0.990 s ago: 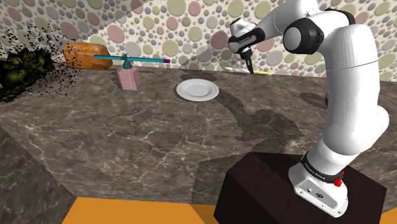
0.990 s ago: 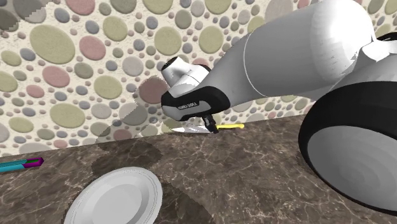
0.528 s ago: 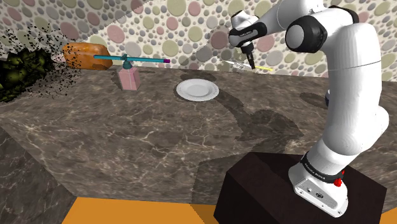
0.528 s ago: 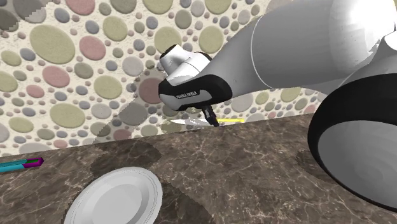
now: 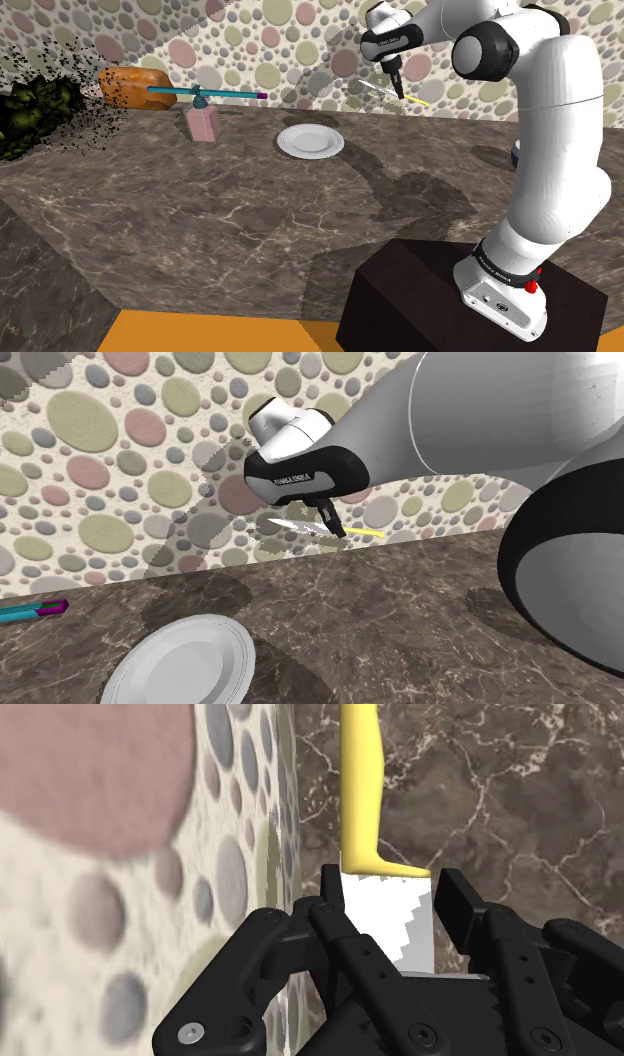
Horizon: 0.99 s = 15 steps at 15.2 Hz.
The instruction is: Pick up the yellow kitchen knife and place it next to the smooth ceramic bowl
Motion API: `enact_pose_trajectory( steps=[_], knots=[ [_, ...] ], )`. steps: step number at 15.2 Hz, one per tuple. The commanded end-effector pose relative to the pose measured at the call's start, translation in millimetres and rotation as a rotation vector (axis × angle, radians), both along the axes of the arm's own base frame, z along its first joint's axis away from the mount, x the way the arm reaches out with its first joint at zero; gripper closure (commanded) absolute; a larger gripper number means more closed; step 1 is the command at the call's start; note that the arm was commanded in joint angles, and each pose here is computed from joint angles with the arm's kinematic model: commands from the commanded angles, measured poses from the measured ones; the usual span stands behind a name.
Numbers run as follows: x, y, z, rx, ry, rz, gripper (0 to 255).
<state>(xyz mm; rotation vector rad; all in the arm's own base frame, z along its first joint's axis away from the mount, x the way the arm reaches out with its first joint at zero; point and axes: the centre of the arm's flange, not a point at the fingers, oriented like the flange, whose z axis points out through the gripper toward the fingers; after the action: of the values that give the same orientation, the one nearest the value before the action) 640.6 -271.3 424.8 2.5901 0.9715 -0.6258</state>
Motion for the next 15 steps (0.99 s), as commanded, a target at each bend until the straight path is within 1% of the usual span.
enact_pose_trajectory(
  steps=[1,6,15],
  knots=[
    [0.1,0.5,10.8,0.000,0.000,0.000,255],
    [0.1,0.5,35.8,0.000,0.000,0.000,255],
    [-117.3,-17.6,35.9,0.000,0.000,0.000,255]
  ],
)
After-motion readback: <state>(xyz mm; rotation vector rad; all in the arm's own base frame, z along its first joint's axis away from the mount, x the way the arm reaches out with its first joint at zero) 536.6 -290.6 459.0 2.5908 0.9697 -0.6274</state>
